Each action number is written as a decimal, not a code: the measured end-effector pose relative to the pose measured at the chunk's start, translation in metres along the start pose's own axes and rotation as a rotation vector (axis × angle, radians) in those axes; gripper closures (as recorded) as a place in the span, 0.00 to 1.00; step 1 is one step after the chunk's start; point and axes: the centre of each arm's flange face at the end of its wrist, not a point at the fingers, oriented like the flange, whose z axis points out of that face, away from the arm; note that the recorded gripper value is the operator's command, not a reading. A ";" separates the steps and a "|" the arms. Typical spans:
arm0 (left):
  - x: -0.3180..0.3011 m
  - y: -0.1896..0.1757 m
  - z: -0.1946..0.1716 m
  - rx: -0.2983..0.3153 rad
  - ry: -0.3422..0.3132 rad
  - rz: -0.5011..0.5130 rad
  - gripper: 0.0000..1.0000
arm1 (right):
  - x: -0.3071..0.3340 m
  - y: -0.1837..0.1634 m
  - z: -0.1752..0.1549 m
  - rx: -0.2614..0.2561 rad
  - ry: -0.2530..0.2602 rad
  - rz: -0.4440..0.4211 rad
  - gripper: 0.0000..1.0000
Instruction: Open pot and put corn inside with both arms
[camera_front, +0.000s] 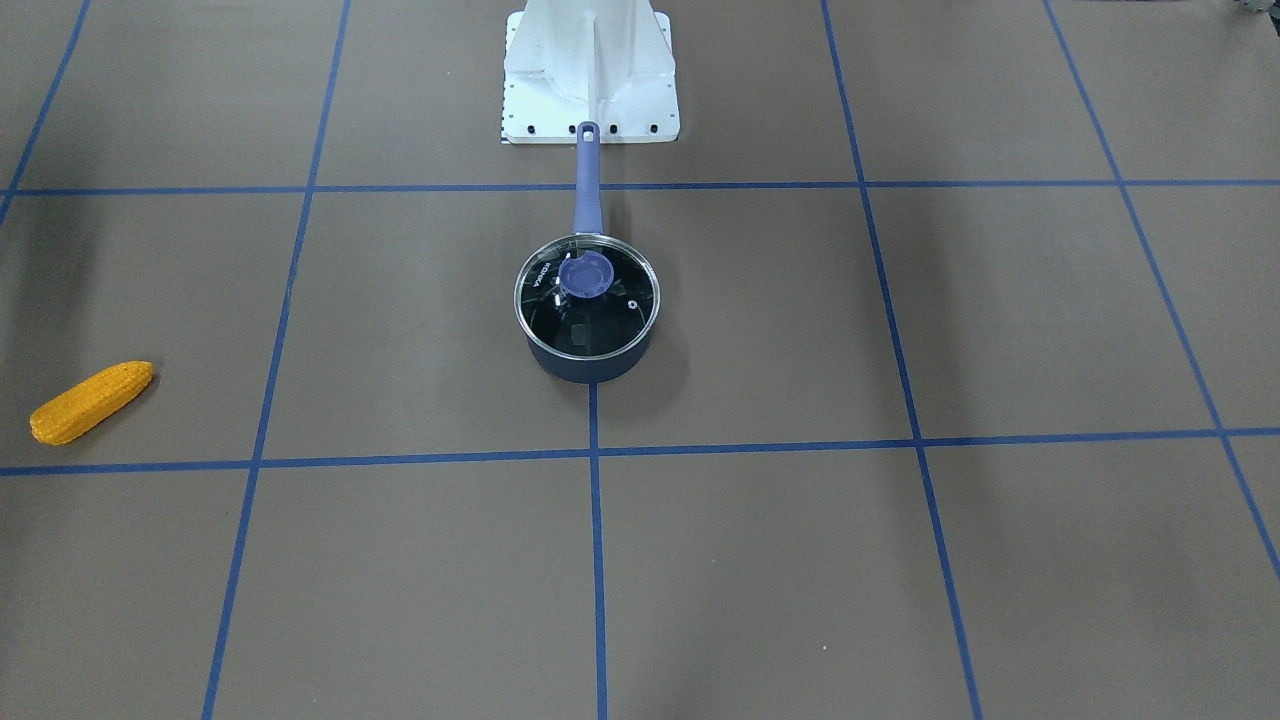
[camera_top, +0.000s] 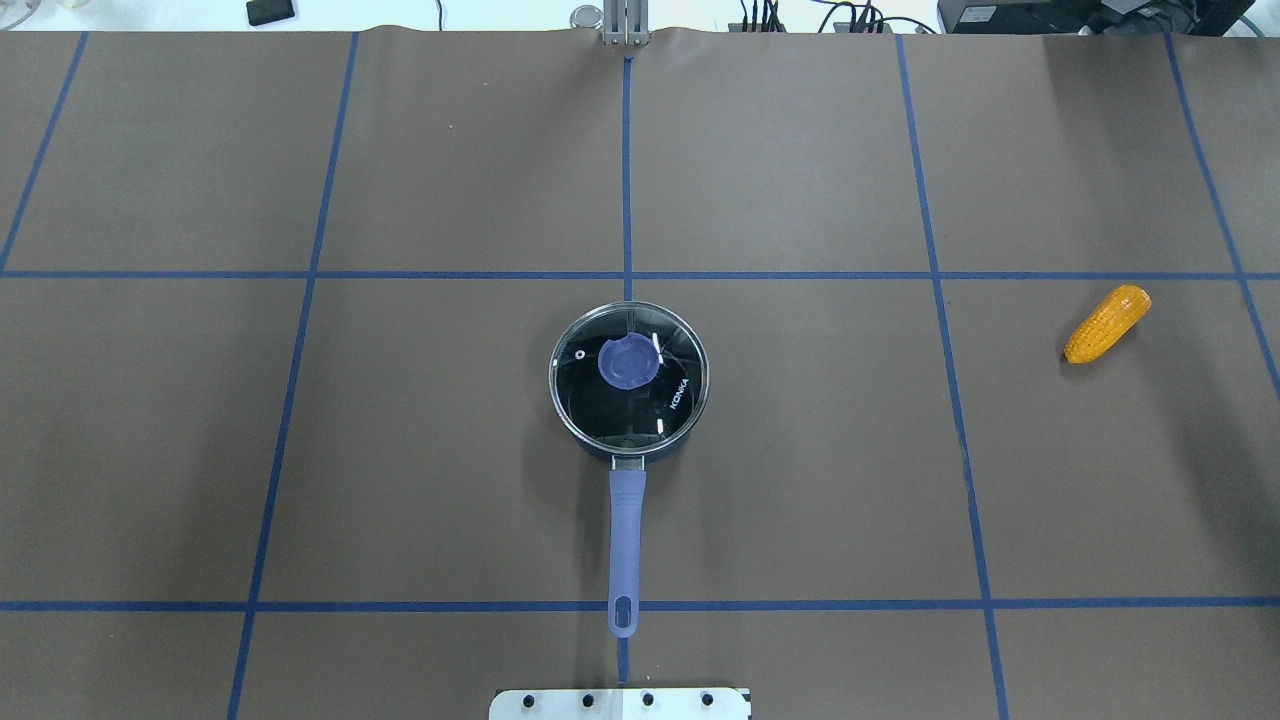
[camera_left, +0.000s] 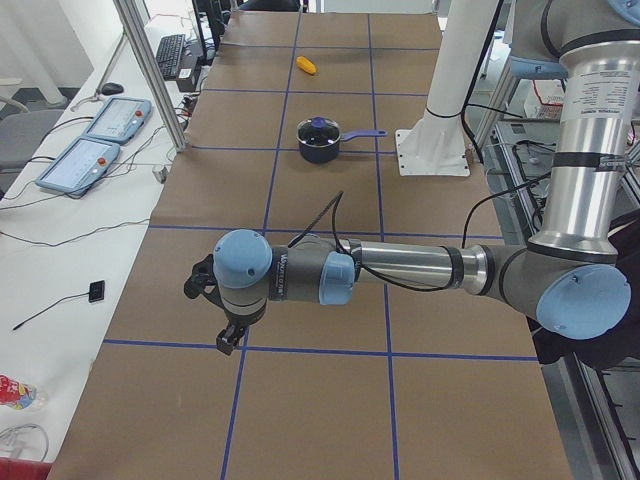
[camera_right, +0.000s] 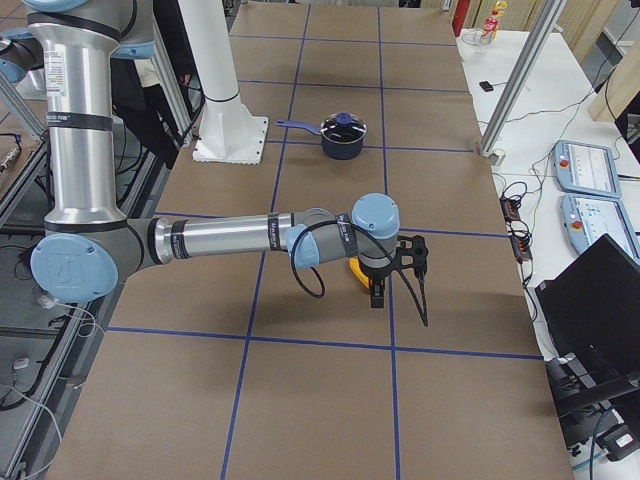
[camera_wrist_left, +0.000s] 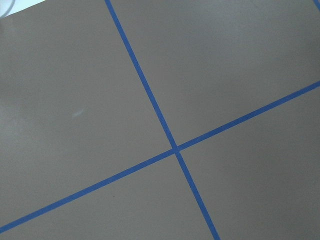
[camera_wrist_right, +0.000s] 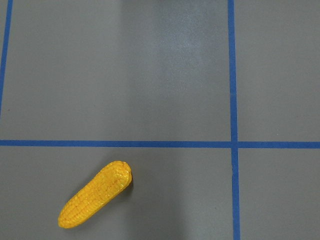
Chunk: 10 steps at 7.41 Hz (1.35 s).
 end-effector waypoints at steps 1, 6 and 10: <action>0.000 -0.001 0.000 0.001 0.000 0.001 0.02 | 0.000 0.000 0.000 0.000 -0.001 0.000 0.00; 0.010 -0.009 -0.006 0.029 0.033 -0.038 0.02 | -0.006 0.001 -0.004 0.014 -0.017 -0.006 0.00; 0.091 -0.089 -0.027 0.076 0.061 -0.186 0.02 | -0.015 0.006 0.036 -0.075 -0.002 0.117 0.00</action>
